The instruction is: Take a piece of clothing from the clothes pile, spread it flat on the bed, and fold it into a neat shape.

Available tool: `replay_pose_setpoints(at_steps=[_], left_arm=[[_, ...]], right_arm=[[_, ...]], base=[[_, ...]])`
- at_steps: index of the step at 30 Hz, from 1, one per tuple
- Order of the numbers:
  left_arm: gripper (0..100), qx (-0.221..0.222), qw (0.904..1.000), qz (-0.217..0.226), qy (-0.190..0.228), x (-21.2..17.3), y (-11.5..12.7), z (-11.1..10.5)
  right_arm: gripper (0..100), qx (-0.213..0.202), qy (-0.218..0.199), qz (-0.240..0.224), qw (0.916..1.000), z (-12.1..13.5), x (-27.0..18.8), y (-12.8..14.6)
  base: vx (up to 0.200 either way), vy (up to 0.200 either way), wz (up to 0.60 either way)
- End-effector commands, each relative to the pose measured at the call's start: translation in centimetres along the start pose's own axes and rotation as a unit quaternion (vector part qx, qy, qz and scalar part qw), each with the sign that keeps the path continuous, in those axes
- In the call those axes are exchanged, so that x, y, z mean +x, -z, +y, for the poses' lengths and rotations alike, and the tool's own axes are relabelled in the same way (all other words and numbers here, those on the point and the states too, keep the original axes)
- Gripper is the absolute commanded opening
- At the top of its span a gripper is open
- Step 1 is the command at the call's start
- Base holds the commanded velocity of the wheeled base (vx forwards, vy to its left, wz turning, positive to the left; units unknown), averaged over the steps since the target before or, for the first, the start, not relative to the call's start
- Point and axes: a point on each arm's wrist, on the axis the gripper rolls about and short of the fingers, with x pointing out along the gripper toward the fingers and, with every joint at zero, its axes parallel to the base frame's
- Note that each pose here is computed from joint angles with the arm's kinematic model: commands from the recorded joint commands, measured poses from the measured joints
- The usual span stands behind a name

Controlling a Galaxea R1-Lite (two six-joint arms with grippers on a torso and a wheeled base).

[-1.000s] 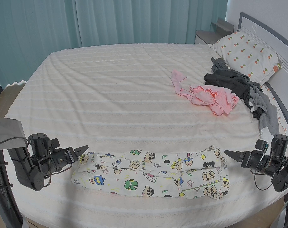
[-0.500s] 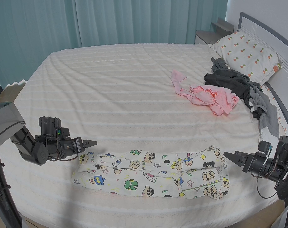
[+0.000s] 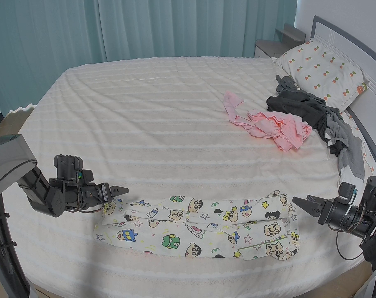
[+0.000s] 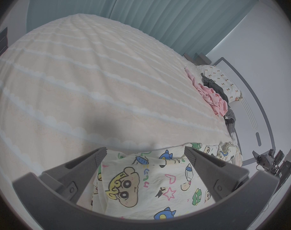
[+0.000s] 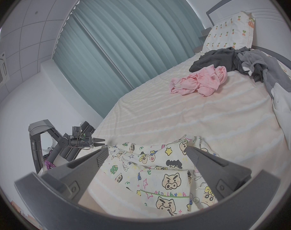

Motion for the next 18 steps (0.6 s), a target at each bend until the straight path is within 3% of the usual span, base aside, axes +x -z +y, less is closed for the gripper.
replay_pose_setpoints(at_steps=[1, 7, 8, 18], left_arm=[[100, -0.004, 0.9999, 0.012, -0.004, 0.5, 0.6, 0.4], [100, -0.008, 0.9997, 0.023, -0.006, 0.9, 1.2, 0.6], [0, -0.009, 0.9996, 0.024, -0.006, 1.0, 1.3, 0.7], [0, -0.010, 0.9995, 0.027, -0.009, 0.6, 1.6, 0.7]], right_arm=[[100, 0.004, 0.002, 0.006, 1.0000, 0.1, -0.3, 0.3], [100, 0.003, 0.002, 0.007, 1.0000, 0.0, -0.3, 0.3], [100, 0.003, 0.002, 0.007, 1.0000, 0.0, -0.2, 0.3], [100, 0.004, 0.002, 0.007, 1.0000, 0.0, -0.2, 0.4]], base=[[0.000, 0.000, 0.00], [0.000, 0.000, 0.00], [0.000, 0.000, 0.00], [0.000, 0.000, 0.00]])
